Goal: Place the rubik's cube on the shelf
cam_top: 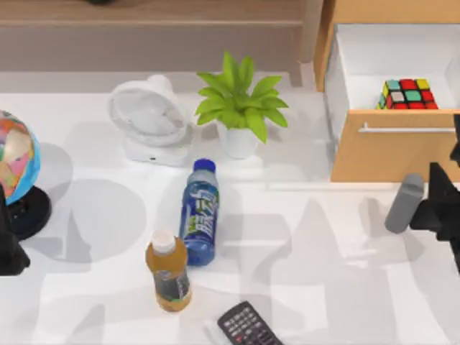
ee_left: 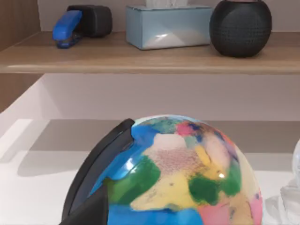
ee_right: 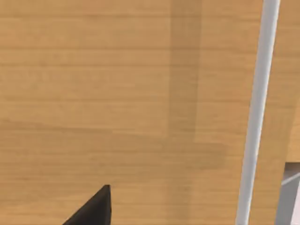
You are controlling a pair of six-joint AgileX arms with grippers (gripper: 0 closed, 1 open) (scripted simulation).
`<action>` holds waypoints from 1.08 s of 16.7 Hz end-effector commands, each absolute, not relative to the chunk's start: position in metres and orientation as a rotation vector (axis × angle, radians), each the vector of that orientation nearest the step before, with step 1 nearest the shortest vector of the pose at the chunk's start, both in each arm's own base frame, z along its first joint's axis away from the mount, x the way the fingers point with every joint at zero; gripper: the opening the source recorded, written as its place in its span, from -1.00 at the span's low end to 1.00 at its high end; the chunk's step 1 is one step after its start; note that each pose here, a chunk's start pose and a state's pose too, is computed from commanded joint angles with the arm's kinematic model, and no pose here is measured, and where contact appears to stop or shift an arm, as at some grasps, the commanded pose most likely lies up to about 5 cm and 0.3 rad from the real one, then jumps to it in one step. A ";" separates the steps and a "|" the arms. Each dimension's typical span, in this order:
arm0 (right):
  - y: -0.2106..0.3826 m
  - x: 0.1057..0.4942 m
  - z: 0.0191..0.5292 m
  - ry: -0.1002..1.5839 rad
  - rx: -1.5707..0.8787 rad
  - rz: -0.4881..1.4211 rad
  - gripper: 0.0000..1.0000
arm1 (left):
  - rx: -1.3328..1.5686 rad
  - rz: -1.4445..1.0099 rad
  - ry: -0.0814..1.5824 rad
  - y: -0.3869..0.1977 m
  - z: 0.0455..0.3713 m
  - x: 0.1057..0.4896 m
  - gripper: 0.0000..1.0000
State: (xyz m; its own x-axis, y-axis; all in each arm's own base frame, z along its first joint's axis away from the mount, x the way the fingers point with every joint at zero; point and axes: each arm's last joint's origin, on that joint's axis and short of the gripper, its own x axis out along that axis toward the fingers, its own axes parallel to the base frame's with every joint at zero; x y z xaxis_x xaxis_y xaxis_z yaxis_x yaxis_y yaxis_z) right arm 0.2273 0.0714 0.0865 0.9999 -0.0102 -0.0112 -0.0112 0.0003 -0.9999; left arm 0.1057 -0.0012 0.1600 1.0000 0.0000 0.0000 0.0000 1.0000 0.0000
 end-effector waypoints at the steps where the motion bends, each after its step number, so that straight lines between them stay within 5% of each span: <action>1: 0.071 0.224 0.087 0.016 -1.570 0.000 1.00 | 0.000 0.000 0.000 -0.001 0.160 0.106 1.00; 6: 0.071 0.223 0.076 0.061 -1.590 0.041 1.00 | 0.000 0.000 0.000 -0.001 0.160 0.106 1.00; 12: 0.111 0.234 0.091 -0.088 -1.457 0.207 1.00 | 0.000 0.000 0.000 -0.001 0.160 0.106 1.00; 18: 0.167 0.282 0.138 -0.097 -1.165 0.421 1.00 | 0.000 0.000 0.000 -0.001 0.160 0.106 1.00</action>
